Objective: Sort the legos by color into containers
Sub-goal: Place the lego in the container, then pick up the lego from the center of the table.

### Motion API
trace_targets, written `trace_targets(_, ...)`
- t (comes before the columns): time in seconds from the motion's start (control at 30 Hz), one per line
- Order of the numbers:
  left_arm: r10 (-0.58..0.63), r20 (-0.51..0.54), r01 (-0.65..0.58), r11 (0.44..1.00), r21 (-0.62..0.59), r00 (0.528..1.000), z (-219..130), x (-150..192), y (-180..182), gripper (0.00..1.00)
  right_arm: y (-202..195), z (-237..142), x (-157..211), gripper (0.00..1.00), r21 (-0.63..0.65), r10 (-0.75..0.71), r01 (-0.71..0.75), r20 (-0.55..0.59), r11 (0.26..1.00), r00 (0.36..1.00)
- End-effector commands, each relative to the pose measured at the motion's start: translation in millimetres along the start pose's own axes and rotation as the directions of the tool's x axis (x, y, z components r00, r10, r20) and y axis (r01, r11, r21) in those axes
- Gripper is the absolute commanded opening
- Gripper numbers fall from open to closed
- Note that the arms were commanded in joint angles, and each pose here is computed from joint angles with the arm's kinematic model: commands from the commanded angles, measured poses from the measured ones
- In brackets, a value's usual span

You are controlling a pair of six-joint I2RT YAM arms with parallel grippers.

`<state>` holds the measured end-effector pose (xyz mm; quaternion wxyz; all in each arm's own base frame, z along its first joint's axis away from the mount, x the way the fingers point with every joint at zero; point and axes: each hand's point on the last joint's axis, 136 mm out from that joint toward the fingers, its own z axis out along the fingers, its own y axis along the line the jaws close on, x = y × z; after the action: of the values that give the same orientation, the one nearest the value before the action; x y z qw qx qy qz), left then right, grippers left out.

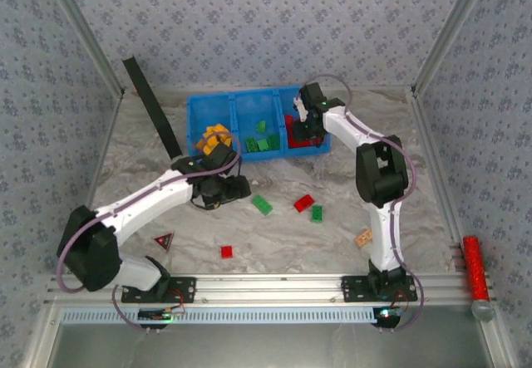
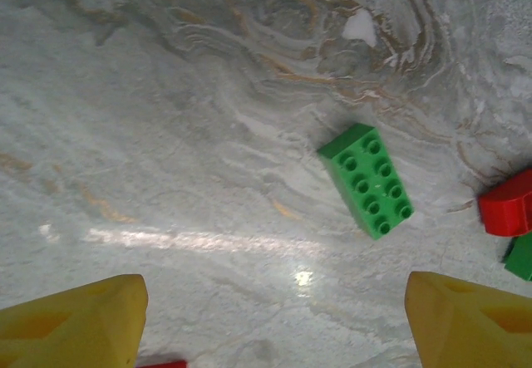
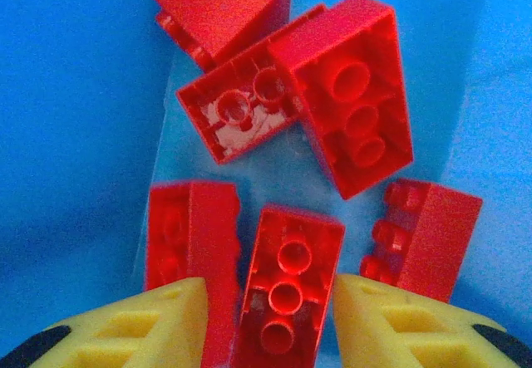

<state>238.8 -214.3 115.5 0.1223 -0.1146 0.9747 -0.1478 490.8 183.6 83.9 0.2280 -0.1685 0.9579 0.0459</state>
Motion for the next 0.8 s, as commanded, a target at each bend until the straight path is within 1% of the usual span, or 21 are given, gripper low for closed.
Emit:
trace_targets(0.0, -0.018, 0.002, 0.018, 0.998, 0.062, 1.0, 3, -8, -29, 0.81, -3, -41, -14, 0.46, 0.003, -0.007, 0.007, 0.085, 1.0, 0.996)
trace_targets(0.1, -0.04, -0.026, 0.041, 0.997, 0.07, 0.999, 18, -8, -41, 0.81, -2, -59, -12, 0.47, -0.002, 0.006, -0.006, 0.109, 1.0, 0.994)
trace_targets(0.2, -0.06, -0.064, 0.062, 0.998, 0.023, 0.996, 34, -5, -45, 0.81, 3, -77, -7, 0.48, -0.013, 0.018, -0.016, 0.129, 1.0, 0.992)
trace_targets(0.23, -0.081, -0.091, 0.079, 0.997, -0.018, 0.993, 40, -1, -40, 0.81, 4, -82, -5, 0.48, -0.009, 0.023, -0.022, 0.133, 1.0, 0.991)
trace_targets(0.27, -0.093, -0.11, 0.09, 0.995, -0.03, 0.99, 45, 1, -42, 0.81, 4, -89, -2, 0.49, -0.008, 0.03, -0.029, 0.136, 1.0, 0.99)
trace_targets(0.4, -0.124, -0.144, 0.121, 0.992, -0.027, 0.982, 60, 8, -52, 0.81, 5, -111, 15, 0.52, 0.0, 0.075, -0.076, 0.138, 0.997, 0.988)
trace_targets(0.5, -0.154, -0.141, 0.149, 0.988, -0.045, 0.978, 66, 8, -57, 0.81, 2, -124, 35, 0.55, 0.007, 0.156, -0.158, 0.123, 0.987, 0.98)
trace_targets(0.6, -0.198, -0.157, 0.184, 0.978, -0.102, 0.968, 73, 12, -51, 0.8, -1, -132, 60, 0.59, 0.016, 0.269, -0.272, 0.108, 0.962, 0.957)
trace_targets(0.7, -0.235, -0.184, 0.213, 0.968, -0.132, 0.954, 84, 17, -49, 0.78, -2, -135, 84, 0.61, 0.009, 0.399, -0.401, 0.093, 0.916, 0.912)
trace_targets(0.77, -0.253, -0.194, 0.229, 0.963, -0.141, 0.948, 92, 20, -50, 0.76, 2, -136, 97, 0.62, -0.022, 0.479, -0.479, 0.094, 0.878, 0.873)
